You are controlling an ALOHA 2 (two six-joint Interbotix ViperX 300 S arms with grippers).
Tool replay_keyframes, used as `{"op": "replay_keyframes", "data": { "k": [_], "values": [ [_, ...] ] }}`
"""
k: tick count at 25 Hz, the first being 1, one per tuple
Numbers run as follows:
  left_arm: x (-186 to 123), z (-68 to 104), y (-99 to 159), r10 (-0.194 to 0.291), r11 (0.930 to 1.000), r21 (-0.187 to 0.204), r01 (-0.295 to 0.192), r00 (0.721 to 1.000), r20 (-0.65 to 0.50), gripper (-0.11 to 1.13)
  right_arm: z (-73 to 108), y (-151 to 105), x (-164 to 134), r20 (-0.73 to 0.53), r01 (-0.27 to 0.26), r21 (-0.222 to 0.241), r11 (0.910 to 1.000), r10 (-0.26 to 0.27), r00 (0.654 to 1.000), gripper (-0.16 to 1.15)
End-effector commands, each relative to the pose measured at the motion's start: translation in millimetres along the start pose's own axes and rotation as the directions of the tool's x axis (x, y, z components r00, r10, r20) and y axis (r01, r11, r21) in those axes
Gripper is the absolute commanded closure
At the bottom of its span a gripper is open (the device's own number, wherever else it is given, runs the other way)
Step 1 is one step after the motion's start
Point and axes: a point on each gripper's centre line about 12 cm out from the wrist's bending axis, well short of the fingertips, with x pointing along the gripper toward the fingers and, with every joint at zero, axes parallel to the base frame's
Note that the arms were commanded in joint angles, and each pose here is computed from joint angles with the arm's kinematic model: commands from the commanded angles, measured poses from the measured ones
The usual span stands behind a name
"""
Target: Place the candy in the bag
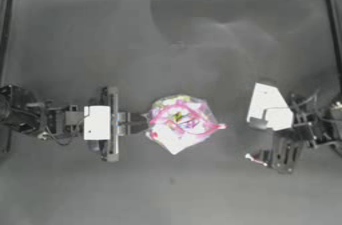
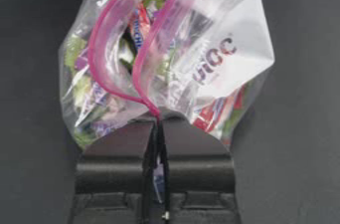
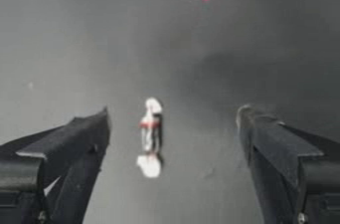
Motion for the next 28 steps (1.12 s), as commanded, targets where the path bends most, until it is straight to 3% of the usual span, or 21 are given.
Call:
{"op": "replay_keyframes", "data": {
  "k": [1, 8, 28],
  "values": [
    [1.3, 11.0, 1.4, 0.006, 1.0000, -0.006, -0.006, 0.999, 0.034, 0.68, -2.7, 5.2, -5.1, 0.010, -0.016, 0.006, 0.9999, 0.015, 1.000, -0.03],
    [1.3, 10.9, 2.0, 0.008, 1.0000, -0.007, -0.007, 0.999, 0.034, 0.68, -18.0, 12.2, 6.1, -0.039, -0.002, 0.026, 0.9997, 0.003, 0.999, -0.02],
    [3.1, 12.7, 1.5, 0.007, 1.0000, -0.007, -0.007, 0.999, 0.039, 0.68, -25.7, 18.9, 44.9, -0.091, 0.042, -0.027, 0.9987, -0.045, 0.995, -0.02]
  ]
}}
